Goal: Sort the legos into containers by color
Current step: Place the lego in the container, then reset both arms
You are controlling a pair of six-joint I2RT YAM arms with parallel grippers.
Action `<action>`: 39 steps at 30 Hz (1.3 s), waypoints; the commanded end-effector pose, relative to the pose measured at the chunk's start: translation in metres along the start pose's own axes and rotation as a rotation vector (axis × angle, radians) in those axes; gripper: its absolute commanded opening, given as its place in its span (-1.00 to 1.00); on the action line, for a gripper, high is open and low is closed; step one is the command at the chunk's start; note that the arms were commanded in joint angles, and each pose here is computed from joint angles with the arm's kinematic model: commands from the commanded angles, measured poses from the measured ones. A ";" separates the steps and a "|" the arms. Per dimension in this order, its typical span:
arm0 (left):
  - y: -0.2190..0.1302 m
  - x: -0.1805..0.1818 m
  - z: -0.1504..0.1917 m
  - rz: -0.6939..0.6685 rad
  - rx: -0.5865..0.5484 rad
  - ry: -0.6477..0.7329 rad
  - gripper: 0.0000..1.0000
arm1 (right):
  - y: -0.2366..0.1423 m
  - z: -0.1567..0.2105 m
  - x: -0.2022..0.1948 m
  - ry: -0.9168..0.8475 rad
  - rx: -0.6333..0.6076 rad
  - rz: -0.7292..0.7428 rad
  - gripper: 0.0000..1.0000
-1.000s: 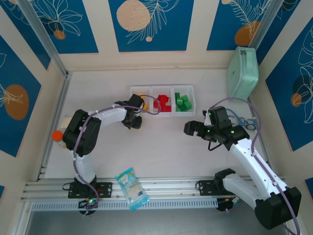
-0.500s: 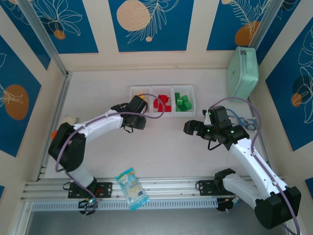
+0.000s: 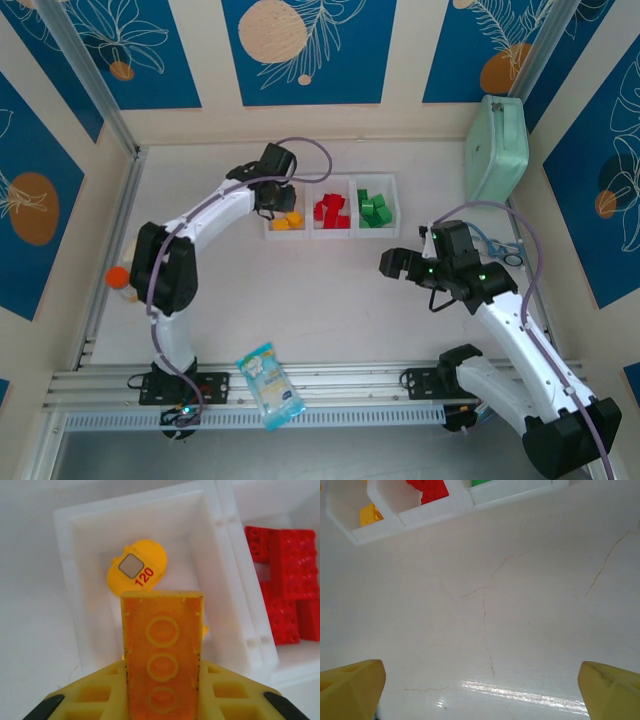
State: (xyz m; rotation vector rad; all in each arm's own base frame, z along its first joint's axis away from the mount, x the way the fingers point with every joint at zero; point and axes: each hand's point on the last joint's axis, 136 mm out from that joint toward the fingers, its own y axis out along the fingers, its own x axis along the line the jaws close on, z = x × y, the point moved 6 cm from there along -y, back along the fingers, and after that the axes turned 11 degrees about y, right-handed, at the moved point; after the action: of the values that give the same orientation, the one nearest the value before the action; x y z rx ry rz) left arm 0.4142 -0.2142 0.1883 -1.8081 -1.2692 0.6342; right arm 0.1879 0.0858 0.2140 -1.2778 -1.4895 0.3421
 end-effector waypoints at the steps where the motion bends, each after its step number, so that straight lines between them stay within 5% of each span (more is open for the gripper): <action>1: 0.013 -0.002 -0.008 0.059 0.027 -0.019 -0.55 | -0.008 0.004 -0.009 -0.015 -0.007 0.042 0.98; 5: 0.027 -0.004 -0.016 0.080 0.014 -0.062 -0.14 | -0.014 0.003 -0.013 -0.014 -0.021 0.047 0.98; 9: 0.025 -0.002 -0.021 0.090 -0.012 -0.095 0.05 | -0.013 0.001 -0.012 -0.004 -0.021 0.038 0.98; 17: -0.036 0.024 -0.005 -0.019 -0.146 -0.080 0.56 | 0.002 -0.004 -0.020 0.018 -0.030 0.082 0.98; 25: -0.106 0.051 0.085 -0.120 -0.394 -0.100 0.86 | 0.024 -0.022 -0.033 -0.046 -0.258 0.082 0.98; 34: -0.144 0.097 0.195 -0.486 -0.730 -0.196 0.98 | 0.030 -0.054 -0.058 -0.295 -0.685 0.222 0.98; 39: -0.144 0.117 0.228 -0.693 -0.726 -0.276 0.98 | 0.059 -0.057 -0.091 -0.191 -0.692 0.263 0.98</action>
State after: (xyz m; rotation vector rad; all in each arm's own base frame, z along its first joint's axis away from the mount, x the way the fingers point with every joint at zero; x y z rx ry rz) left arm 0.2089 -0.0277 0.1729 -1.8052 -2.1434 0.0967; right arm 0.2400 0.0208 0.1463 -1.9379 -1.6779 0.2149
